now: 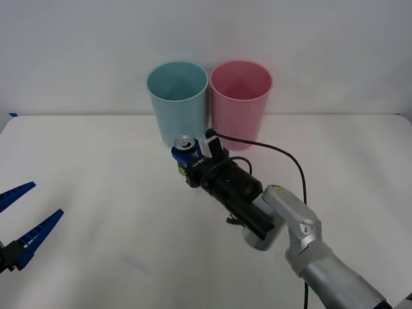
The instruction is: Grasp the object on the table and drop it into the matching bin: aluminum can to the light blue bin, PET bottle to the pink bin.
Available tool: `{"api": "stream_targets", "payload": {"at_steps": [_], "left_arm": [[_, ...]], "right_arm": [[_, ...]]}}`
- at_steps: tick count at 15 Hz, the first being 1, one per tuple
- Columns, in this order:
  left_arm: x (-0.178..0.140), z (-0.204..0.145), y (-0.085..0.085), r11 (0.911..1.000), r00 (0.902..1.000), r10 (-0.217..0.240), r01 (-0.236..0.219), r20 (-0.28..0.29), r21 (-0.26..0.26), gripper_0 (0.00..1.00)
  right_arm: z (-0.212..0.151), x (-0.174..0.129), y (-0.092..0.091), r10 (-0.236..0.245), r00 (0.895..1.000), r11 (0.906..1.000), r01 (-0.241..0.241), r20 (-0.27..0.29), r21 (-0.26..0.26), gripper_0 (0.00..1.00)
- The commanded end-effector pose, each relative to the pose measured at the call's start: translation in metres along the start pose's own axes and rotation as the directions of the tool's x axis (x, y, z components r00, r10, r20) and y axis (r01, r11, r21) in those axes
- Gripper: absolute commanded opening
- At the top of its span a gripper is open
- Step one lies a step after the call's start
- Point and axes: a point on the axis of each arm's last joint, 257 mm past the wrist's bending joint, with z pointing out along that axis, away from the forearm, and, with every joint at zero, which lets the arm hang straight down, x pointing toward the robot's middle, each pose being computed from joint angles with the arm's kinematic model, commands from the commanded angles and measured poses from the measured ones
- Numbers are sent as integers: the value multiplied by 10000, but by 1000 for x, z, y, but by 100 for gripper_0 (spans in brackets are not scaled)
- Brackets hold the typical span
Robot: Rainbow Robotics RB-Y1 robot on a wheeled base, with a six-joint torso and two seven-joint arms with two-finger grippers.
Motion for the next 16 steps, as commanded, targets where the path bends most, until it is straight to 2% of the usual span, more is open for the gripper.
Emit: {"api": "stream_targets", "payload": {"at_steps": [1,4,8,12,16], "left_arm": [[0,0,0,10000,10000,0,0,0,1,100],[0,0,0,10000,10000,0,0,0,1,100],[0,0,0,10000,10000,0,0,0,1,100],[0,0,0,10000,10000,0,0,0,1,100],[0,0,0,10000,10000,0,0,0,1,100]], "right_arm": [[-24,-18,0,426,9987,9990,-422,294,-134,0],[-43,-38,-2,896,9941,9956,-877,608,-330,0],[-61,-79,-7,1609,9805,9857,-1538,1128,-696,0],[-82,-121,-14,2172,9623,9741,-2030,1637,-994,0],[-94,-166,-20,2747,9363,9589,-2500,2190,-1342,0]]}}
